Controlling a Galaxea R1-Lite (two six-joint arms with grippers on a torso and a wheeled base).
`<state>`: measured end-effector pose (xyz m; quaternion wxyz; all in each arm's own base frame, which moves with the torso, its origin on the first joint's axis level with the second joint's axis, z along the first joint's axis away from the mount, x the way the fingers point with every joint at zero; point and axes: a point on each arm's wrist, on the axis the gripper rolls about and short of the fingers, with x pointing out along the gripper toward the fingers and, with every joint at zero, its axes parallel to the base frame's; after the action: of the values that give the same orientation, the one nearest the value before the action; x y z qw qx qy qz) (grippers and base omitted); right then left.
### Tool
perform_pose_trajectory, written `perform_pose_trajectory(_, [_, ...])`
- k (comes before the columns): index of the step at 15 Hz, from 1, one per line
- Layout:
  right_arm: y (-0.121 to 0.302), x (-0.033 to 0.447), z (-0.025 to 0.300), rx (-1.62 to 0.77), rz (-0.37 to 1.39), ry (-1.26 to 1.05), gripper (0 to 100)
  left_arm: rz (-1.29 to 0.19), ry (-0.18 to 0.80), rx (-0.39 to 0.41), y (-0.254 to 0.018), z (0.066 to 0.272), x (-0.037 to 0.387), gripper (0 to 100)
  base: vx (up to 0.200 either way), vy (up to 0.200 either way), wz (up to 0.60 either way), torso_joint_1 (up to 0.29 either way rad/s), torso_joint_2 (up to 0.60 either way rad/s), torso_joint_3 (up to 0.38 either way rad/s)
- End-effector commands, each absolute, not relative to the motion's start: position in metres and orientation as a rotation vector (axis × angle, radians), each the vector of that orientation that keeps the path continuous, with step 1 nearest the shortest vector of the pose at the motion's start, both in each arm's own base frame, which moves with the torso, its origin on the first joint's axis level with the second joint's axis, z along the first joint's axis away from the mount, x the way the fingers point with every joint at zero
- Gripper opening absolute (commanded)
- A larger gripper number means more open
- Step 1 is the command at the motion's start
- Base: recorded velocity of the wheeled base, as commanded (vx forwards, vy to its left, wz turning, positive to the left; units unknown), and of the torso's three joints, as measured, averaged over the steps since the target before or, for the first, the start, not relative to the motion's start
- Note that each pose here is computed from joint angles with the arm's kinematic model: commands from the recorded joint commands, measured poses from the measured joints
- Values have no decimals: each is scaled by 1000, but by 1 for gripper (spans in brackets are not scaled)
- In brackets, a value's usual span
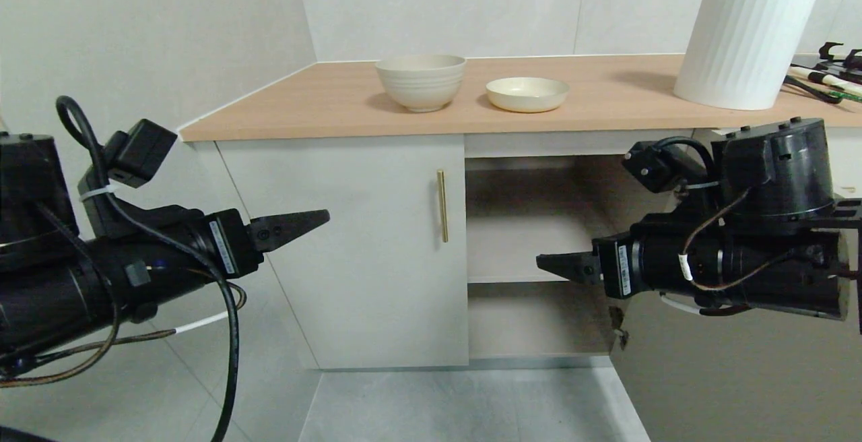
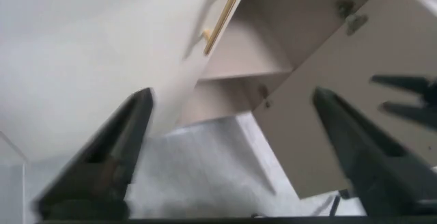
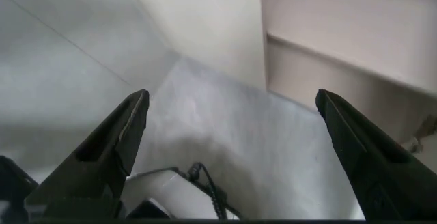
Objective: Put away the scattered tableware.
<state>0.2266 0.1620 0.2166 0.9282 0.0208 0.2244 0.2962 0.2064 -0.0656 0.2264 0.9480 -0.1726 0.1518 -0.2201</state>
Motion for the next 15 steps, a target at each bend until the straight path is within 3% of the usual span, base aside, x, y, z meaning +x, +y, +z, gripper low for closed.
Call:
perform_pose_trajectory(1, [163,229,210,38,600,480,100,-453,270,-355,-63,234,201,100,0,0,0,0,0,0])
perform_pose_trajectory(10, [159,223,224,97,574,445,100,-453,291,-349,-64,231,204,100,0,0,0,0,0,0])
perform_pose_trajectory(15, [159,222,223,89,564,454,100,-450,306,-347,-65,228,207,100,200,0,0,0,-2,2])
